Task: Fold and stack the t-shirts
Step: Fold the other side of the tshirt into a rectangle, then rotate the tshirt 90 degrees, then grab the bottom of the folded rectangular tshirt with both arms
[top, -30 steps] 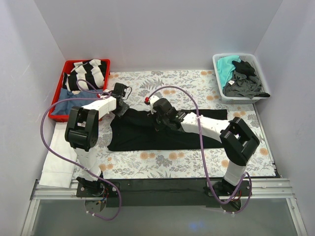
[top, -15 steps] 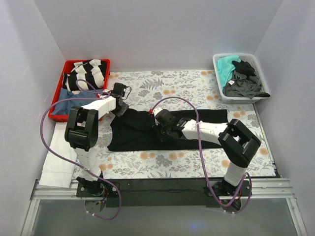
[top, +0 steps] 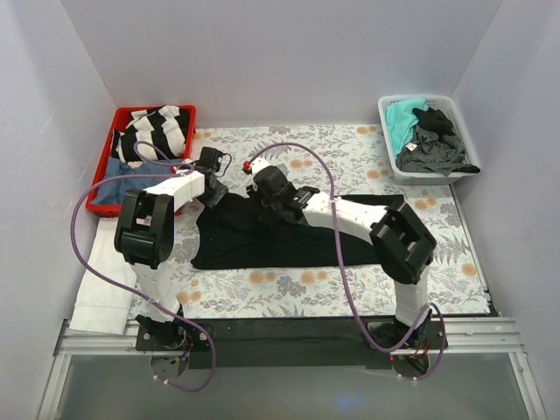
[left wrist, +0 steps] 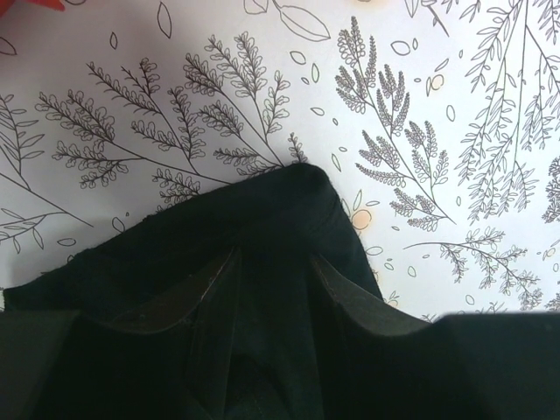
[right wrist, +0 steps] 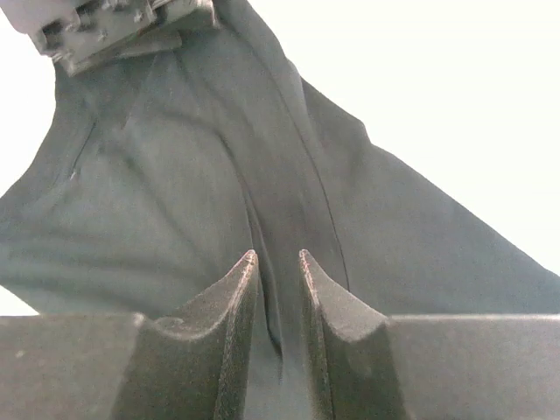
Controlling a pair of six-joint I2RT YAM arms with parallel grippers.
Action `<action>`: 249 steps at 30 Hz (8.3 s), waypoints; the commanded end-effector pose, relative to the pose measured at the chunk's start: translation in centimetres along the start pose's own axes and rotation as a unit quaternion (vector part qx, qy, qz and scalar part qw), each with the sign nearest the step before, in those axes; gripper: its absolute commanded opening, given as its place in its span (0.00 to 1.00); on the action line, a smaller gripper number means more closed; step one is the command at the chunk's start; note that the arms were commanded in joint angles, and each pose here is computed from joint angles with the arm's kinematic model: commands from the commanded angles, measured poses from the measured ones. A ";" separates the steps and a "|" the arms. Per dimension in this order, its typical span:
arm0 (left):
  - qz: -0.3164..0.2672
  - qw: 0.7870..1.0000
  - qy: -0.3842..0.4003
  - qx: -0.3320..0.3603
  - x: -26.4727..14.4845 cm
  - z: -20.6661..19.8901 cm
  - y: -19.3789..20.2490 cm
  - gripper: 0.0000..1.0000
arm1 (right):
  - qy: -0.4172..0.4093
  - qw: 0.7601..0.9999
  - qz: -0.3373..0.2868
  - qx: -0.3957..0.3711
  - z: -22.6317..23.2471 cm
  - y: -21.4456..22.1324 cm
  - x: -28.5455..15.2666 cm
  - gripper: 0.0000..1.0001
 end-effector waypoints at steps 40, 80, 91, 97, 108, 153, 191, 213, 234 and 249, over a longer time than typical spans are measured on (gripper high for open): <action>0.034 0.996 0.087 0.008 -1.0 0.5 -2.2 0.33 | 0.061 0.996 0.004 -0.064 4.1 2.9 -2.9 0.29; 0.052 0.995 -0.055 0.066 1.1 0.6 5.2 0.44 | 0.219 0.961 -0.026 0.165 -18.7 -0.4 -7.7 0.29; 0.008 0.998 0.037 0.051 8.0 -9.1 -4.4 0.43 | 0.216 0.964 -0.034 0.152 -19.9 -2.0 -7.6 0.29; 0.032 0.965 0.250 0.070 11.4 -16.9 -5.9 0.43 | 0.166 0.976 -0.028 0.137 -18.5 -2.1 -8.5 0.29; -0.093 0.845 0.520 0.077 4.6 -21.6 -11.1 0.44 | 0.090 0.991 0.026 0.096 -15.1 2.9 -11.0 0.31; -0.274 0.905 0.314 0.078 -19.7 -5.0 -14.3 0.47 | 0.043 0.988 0.143 -0.044 5.2 16.9 -4.7 0.31; 0.075 0.974 0.148 0.153 -16.1 11.6 21.8 0.43 | 0.128 0.990 0.021 0.063 -8.8 16.8 -15.7 0.64; 0.114 0.979 0.135 0.099 -15.1 14.8 24.7 0.43 | 0.042 0.994 0.038 0.089 -7.3 18.9 -15.2 0.63; 0.108 0.973 0.189 0.080 -15.0 13.4 24.9 0.44 | 0.001 0.992 0.082 0.099 -6.1 21.9 -14.1 0.61; 0.126 0.973 0.178 0.070 -13.4 15.1 25.9 0.34 | 0.031 0.985 0.117 0.118 -7.2 24.3 -14.5 0.04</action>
Point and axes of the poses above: each gripper's point midway between its finger pads, its own x axis out along the fingers, its own z axis along the line the jaws close on, y = z × x, the point moved 5 cm from there along -x, back along the fingers, and after that the axes turned 12 degrees about x, right-handed, at the moved point
